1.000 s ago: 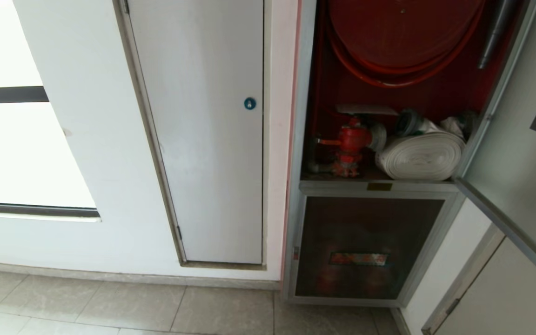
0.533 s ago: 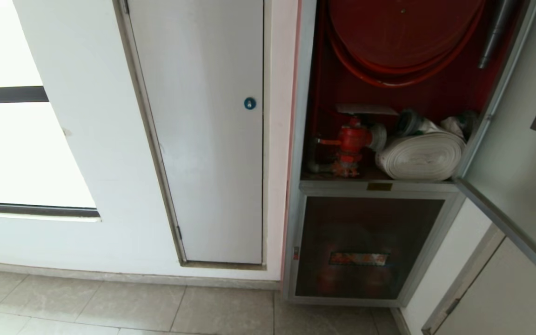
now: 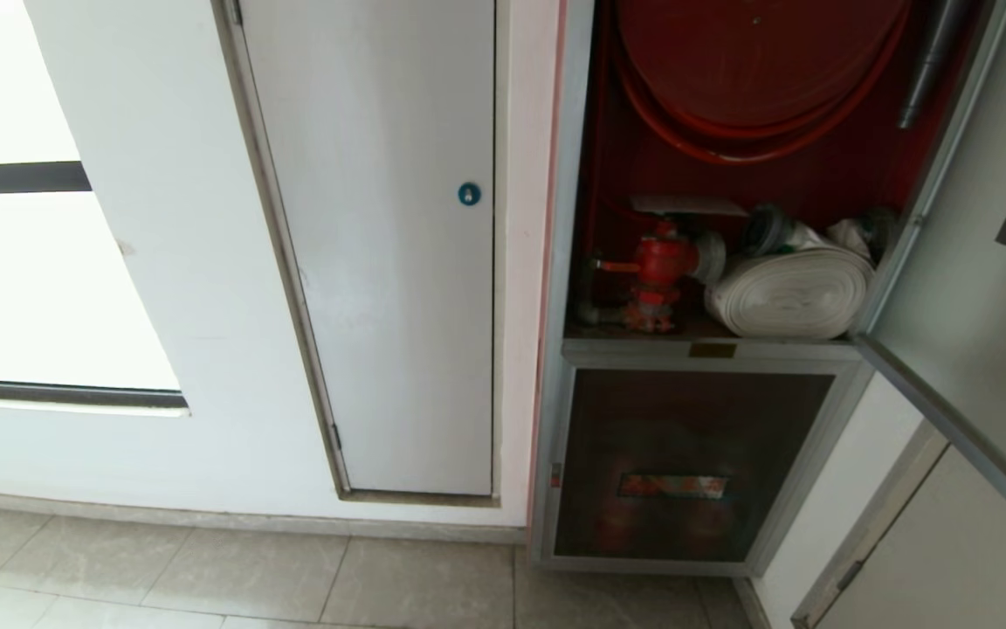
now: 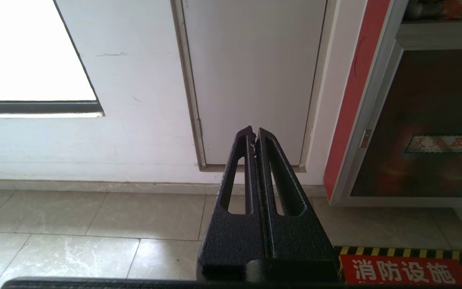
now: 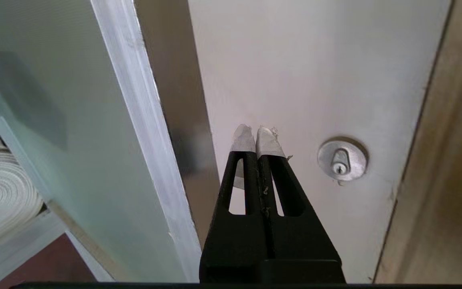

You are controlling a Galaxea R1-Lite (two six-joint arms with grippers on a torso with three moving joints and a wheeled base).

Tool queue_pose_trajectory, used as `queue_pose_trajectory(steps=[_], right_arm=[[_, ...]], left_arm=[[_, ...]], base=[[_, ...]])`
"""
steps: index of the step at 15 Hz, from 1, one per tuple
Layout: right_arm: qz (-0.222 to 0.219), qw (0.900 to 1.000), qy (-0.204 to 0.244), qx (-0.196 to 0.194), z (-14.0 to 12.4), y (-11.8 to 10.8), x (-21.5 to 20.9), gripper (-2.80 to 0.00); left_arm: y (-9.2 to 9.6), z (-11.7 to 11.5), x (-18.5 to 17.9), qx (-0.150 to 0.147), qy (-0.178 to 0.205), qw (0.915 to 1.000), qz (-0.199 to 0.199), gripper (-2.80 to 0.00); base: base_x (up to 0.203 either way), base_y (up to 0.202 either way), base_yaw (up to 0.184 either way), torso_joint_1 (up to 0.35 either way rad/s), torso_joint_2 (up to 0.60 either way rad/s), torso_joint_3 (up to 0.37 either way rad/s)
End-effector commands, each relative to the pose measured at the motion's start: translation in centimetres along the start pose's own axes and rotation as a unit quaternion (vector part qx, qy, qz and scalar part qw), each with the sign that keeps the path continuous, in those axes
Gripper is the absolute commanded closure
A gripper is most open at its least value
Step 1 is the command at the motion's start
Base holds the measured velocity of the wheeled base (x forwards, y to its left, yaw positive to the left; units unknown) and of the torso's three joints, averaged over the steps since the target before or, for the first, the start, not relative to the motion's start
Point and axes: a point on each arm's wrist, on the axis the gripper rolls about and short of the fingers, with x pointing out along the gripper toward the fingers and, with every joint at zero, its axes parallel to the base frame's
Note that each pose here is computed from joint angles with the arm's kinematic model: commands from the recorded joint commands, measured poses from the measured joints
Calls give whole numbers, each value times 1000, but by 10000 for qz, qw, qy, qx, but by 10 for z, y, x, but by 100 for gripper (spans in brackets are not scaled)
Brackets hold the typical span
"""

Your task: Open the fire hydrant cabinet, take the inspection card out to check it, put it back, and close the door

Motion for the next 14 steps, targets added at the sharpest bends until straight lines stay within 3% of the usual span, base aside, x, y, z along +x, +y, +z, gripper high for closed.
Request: queue_pose_trajectory(steps=[1,7,14], right_arm=[[104,9999,76,4,-4,1,8,0],[508,9987,62,17,-1,7,4,0],[1288,9916,3,119,1,26,-27,0]], left_arm=[[0,-3,1,-1,60,10000,-1,0],[0,-3,1,-1,60,10000,-1,0],[0,-3,1,-1,60,10000,-1,0]], base=[[0,0,0,0,0,0],[0,0,0,0,0,0],[0,0,0,0,0,0]])
